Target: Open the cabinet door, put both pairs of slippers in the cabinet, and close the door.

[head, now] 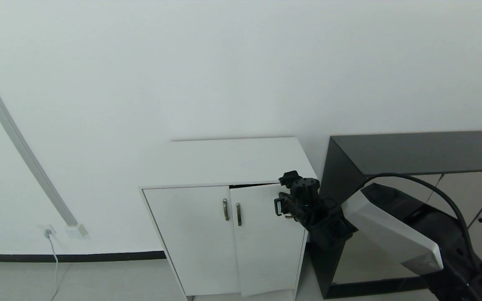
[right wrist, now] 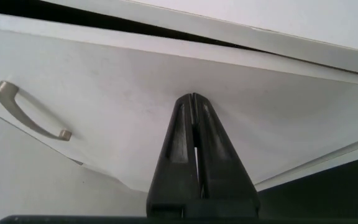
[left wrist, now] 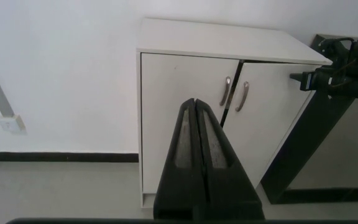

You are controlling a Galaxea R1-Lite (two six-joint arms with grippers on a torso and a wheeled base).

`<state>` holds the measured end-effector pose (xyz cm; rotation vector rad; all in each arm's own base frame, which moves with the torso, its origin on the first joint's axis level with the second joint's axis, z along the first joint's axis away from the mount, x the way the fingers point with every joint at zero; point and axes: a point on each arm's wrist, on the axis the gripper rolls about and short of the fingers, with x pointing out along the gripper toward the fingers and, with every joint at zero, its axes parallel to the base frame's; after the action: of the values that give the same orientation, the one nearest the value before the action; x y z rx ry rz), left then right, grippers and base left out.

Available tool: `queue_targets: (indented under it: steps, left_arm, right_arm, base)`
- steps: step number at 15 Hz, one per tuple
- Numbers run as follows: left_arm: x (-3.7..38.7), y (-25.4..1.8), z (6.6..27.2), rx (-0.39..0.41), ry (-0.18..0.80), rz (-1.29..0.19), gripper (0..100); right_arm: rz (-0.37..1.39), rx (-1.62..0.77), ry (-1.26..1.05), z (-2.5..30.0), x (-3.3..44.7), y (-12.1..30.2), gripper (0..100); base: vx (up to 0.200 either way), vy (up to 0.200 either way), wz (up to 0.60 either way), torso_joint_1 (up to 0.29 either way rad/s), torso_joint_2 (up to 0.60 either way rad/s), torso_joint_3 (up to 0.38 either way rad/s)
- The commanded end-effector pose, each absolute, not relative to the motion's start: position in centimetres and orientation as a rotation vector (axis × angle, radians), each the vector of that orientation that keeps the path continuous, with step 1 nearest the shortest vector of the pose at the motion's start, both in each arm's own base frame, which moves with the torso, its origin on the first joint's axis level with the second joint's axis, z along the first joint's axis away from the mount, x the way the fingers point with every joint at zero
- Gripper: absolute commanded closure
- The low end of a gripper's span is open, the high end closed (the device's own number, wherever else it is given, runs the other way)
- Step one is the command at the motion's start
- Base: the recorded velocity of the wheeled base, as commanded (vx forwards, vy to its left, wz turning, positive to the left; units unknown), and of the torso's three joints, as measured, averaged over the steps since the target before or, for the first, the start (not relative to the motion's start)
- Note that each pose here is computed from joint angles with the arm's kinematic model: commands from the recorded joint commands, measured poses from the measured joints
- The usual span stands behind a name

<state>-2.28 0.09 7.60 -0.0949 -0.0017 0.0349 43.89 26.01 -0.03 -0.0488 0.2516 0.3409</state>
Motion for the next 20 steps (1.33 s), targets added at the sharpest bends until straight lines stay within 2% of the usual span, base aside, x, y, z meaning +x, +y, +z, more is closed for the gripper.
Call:
queue_targets:
  steps: [1, 20]
  left_arm:
    - [-2.3, 0.1, 7.6, -0.095, -0.002, 0.035, 100]
    - [-2.3, 0.1, 7.6, -0.094, -0.002, 0.035, 100]
  right_arm:
    - [0.339, -0.048, 0.251, -0.3, 44.1, 26.0, 100]
    - [0.326, -0.048, 0.245, -0.2, 45.4, 26.0, 100]
  base:
    - [0.000, 0.000, 0.00, 0.000, 0.00, 0.000]
    - [0.000, 0.000, 0.00, 0.000, 0.00, 0.000]
